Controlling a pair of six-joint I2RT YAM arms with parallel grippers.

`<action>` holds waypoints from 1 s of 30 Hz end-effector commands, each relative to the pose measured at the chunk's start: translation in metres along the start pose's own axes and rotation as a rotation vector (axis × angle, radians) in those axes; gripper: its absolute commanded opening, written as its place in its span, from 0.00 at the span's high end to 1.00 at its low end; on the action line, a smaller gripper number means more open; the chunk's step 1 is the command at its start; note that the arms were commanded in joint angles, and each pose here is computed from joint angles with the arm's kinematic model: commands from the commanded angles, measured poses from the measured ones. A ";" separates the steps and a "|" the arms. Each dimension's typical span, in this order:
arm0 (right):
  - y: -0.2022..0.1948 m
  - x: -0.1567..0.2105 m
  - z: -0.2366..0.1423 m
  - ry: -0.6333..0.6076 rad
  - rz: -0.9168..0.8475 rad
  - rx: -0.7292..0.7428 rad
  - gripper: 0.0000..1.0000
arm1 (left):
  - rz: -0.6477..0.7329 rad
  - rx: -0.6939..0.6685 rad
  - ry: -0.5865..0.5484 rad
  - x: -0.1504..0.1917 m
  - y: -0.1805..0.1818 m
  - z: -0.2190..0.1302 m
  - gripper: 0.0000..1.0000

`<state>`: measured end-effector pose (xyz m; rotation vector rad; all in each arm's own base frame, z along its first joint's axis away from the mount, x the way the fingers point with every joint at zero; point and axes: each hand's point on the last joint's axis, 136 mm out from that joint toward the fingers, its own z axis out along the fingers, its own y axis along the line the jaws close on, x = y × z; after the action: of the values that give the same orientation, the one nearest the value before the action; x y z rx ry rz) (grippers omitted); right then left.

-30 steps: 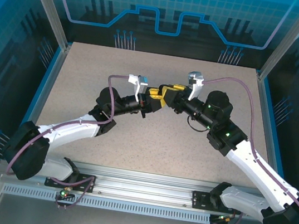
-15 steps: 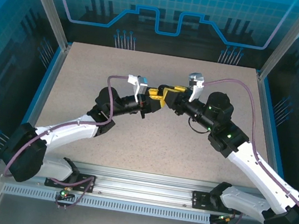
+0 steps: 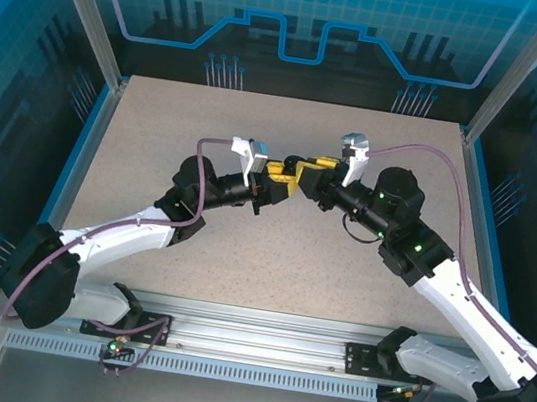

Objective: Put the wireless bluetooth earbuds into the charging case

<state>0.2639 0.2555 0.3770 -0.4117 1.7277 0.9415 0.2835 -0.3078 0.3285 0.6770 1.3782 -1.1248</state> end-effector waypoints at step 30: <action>0.022 0.007 -0.024 0.312 -0.182 -0.018 0.66 | 0.118 0.180 -0.066 -0.022 -0.041 -0.005 0.93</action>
<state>0.2412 0.2456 0.3782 -0.6725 1.9195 0.7631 0.2593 -0.3118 0.3422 0.7949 1.2521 -1.1566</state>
